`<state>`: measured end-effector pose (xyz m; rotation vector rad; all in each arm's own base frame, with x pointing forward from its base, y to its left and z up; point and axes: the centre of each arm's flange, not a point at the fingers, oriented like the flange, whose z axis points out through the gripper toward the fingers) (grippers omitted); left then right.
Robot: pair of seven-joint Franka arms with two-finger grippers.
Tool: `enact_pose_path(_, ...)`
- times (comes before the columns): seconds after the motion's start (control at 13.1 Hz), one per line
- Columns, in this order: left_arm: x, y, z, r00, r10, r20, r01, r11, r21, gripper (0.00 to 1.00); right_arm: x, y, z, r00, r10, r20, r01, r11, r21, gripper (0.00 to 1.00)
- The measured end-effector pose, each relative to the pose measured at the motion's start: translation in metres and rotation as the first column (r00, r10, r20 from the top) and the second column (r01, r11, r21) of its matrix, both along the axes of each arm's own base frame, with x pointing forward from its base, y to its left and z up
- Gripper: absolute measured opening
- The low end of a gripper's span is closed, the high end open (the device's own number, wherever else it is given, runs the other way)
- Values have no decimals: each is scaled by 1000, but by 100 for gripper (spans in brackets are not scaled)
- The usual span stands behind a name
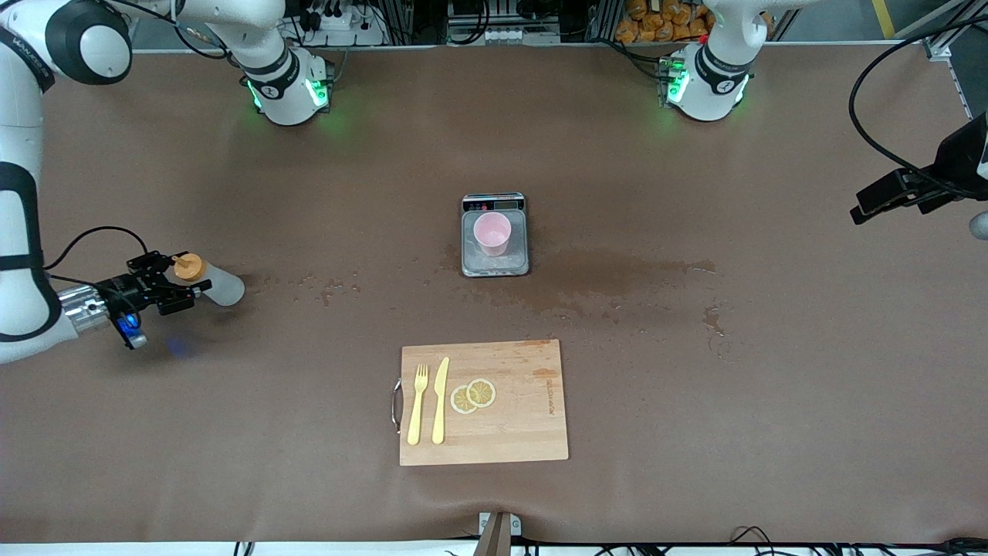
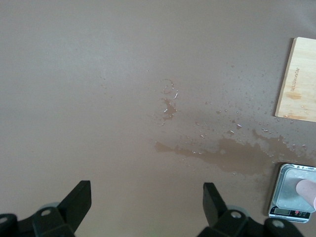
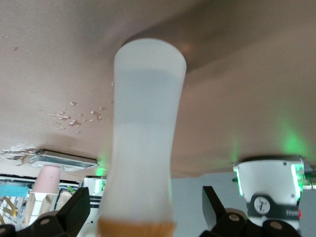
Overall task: Add sauce to pink cup with both arms
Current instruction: 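Open the right gripper and release the bottle upright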
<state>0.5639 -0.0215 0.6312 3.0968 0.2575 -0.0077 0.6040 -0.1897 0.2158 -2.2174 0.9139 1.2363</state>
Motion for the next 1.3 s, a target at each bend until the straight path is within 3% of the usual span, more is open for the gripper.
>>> enact_pose_path(0.23,0,0,0,1000,0,0,0,1000,0,100,17,0,46,1000,1,16,-1,999,-36,100)
enact_pose_path(0.53,0,0,0,1000,0,0,0,1000,0,100,40,39,105,992,75,105,-67,995,-78,100)
enact_pose_path(0.76,0,-1,0,1000,-1,-1,1,1000,0,100,56,114,153,959,238,151,-205,956,-209,100)
enact_pose_path(0.99,0,-1,-1,1000,-2,-2,2,1000,0,100,56,150,204,926,314,208,-248,924,-291,100)
enact_pose_path(1.15,0,-2,-2,1000,-3,-4,3,1000,0,100,55,160,230,879,393,270,-294,893,-341,100)
enact_pose_path(1.3,0,-2,-3,1000,-4,-6,4,1000,0,100,54,167,246,790,497,359,-374,855,-359,100)
